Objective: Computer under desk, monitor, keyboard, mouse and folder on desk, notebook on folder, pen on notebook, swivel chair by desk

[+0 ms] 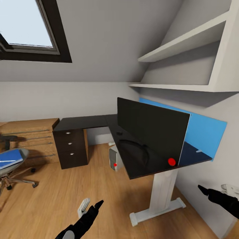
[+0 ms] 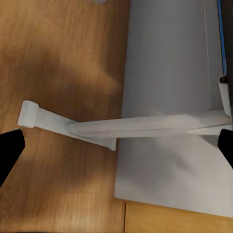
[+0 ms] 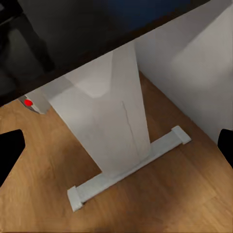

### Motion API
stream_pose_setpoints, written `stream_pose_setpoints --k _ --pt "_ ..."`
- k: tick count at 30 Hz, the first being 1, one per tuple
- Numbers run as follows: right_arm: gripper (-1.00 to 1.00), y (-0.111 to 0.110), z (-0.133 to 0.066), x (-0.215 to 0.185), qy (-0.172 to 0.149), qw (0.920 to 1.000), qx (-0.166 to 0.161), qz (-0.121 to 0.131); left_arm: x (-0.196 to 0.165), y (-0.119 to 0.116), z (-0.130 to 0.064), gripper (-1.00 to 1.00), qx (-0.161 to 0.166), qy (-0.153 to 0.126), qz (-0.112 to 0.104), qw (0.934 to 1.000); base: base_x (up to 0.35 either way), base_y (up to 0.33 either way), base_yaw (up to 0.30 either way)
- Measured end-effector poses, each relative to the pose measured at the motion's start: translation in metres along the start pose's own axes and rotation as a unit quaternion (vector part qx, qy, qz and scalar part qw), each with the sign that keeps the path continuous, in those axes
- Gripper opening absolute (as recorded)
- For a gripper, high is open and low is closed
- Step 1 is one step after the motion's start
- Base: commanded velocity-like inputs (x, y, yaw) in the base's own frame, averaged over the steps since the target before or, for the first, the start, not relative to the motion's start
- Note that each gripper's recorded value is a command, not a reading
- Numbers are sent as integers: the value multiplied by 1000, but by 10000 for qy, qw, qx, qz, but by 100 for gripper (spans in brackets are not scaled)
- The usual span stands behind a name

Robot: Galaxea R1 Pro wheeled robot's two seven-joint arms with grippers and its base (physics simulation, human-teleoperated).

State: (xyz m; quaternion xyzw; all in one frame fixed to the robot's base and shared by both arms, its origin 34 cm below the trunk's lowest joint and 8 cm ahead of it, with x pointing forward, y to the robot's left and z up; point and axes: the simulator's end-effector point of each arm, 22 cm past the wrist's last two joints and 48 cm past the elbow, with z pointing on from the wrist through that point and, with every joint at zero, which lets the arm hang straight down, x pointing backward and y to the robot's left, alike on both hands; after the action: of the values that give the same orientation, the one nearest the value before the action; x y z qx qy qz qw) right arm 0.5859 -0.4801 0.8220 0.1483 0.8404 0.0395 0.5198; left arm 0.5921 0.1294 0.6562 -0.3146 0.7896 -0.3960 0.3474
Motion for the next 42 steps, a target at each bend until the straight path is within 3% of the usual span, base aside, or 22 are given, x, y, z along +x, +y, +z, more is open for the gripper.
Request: stream_pose_setpoints --k 6,8,17,26,42 --pt "100 17 -10 -29 -252 9996 -89 -14 0 1 0 100 -13 -1 4 10000 -196 -219 275" --pt "100 34 -11 -65 -442 9987 -233 37 -3 6 -3 100 -46 -13 -5 10000 -36 -40 274" --pt "100 31 -16 -105 -693 9972 -211 209 -9 12 -6 100 -83 -40 21 10000 -10 -38 275" --pt "100 32 -17 -112 -747 9967 -211 234 -9 13 -6 100 -91 -46 31 9999 -1 -239 218" --pt "100 20 -17 -111 -750 9965 -116 347 -9 12 -6 100 -72 -37 27 10000 0 -268 18"
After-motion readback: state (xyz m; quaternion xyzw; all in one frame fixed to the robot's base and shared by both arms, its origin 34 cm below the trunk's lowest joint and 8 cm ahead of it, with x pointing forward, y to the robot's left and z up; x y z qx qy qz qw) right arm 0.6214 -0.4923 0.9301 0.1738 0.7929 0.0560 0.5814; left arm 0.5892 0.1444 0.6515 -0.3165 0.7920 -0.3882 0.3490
